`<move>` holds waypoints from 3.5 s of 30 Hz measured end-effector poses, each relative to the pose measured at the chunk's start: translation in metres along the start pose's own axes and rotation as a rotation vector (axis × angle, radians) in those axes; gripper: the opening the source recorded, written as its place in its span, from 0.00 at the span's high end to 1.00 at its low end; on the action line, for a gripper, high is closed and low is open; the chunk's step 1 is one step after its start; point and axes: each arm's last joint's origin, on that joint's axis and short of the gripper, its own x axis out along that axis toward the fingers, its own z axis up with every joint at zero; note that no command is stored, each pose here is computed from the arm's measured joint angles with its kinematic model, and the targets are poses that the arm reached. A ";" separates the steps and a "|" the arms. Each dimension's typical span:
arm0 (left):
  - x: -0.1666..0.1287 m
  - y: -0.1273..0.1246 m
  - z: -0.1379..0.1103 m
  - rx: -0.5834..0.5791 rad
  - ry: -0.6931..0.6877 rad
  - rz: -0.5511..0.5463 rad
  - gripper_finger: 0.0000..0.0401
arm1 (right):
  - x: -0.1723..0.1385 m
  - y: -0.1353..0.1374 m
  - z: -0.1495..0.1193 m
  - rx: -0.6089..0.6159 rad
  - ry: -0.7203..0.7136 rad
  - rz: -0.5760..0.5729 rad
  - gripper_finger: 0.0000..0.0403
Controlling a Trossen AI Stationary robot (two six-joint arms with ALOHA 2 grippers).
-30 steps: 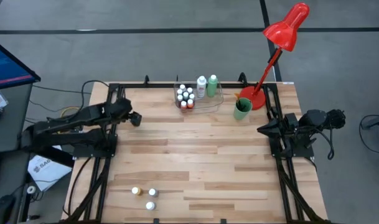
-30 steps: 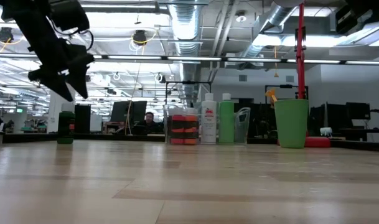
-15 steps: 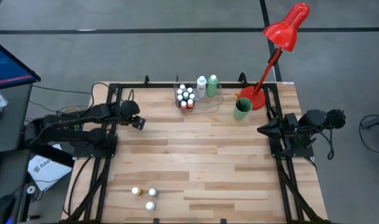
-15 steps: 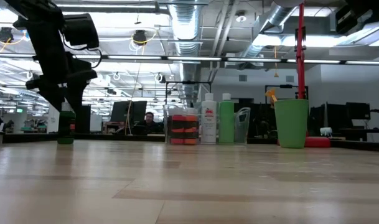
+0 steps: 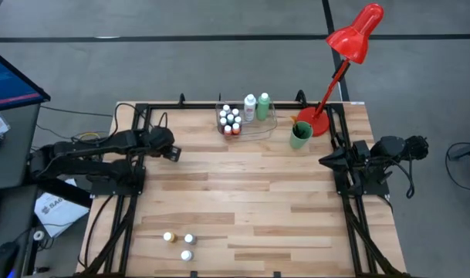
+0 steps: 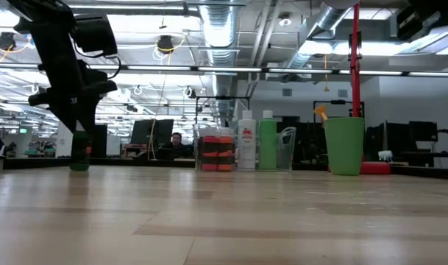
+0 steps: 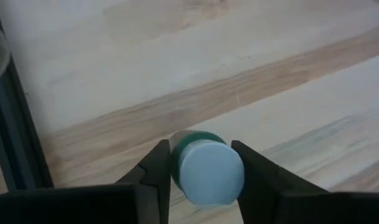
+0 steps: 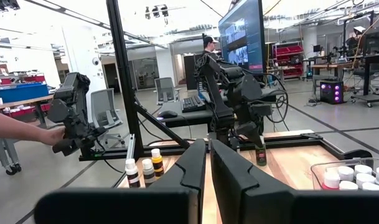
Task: Pick & Place Paint Supplies
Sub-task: Put the small dark green paint bottle into the transparent bin
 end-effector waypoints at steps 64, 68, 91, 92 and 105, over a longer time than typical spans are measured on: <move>0.020 -0.262 0.096 0.405 -0.142 -0.618 0.72 | 0.000 0.000 0.002 0.181 -0.018 0.002 0.95; 0.030 -0.260 0.090 0.433 -0.087 -0.566 0.72 | 0.000 0.000 0.002 0.189 -0.016 0.002 0.95; 0.038 -0.252 0.062 0.577 0.044 -0.389 0.72 | 0.000 0.000 -0.003 0.168 0.025 -0.010 0.95; 0.038 -0.252 0.062 0.578 0.047 -0.387 0.72 | 0.000 0.000 -0.003 0.168 0.024 -0.010 0.95; 0.041 -0.252 0.060 0.608 0.050 -0.381 0.58 | 0.000 -0.003 -0.002 0.211 0.007 -0.102 0.89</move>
